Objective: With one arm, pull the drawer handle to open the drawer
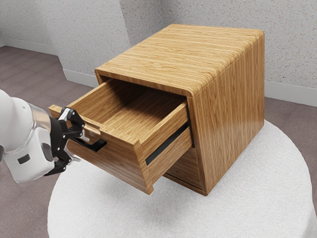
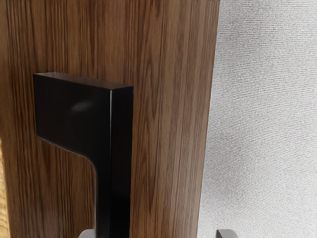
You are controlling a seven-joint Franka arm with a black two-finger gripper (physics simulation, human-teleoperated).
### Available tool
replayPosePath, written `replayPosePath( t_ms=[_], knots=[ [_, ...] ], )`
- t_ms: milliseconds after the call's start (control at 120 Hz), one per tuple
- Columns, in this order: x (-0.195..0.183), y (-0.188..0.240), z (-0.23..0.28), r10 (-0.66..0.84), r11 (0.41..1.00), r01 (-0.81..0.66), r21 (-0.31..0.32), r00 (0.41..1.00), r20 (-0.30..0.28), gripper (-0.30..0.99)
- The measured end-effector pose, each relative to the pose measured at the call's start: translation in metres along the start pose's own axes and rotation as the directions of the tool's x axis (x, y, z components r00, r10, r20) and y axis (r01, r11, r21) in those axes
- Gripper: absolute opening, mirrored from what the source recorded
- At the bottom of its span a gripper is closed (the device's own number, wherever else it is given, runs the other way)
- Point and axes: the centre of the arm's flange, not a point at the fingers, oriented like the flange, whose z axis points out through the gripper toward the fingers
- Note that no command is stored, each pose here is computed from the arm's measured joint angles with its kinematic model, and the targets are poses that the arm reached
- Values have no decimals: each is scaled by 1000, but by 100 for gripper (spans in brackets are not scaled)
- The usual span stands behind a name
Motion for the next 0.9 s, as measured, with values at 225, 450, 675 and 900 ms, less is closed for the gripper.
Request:
replayPosePath(
  t_ms=[225, 450, 675, 900],
  knots=[
    [0, 1, -8, -1, 1000, 1, 18, 1000, 2, 28],
    [-1, -2, -53, -6, 993, 5, 114, 1000, 10, 29],
    [90, -187, -184, -4, 983, 30, 181, 990, -142, 48],
    [108, -210, -94, -368, 919, 340, -200, 922, -120, 61]
  ],
)
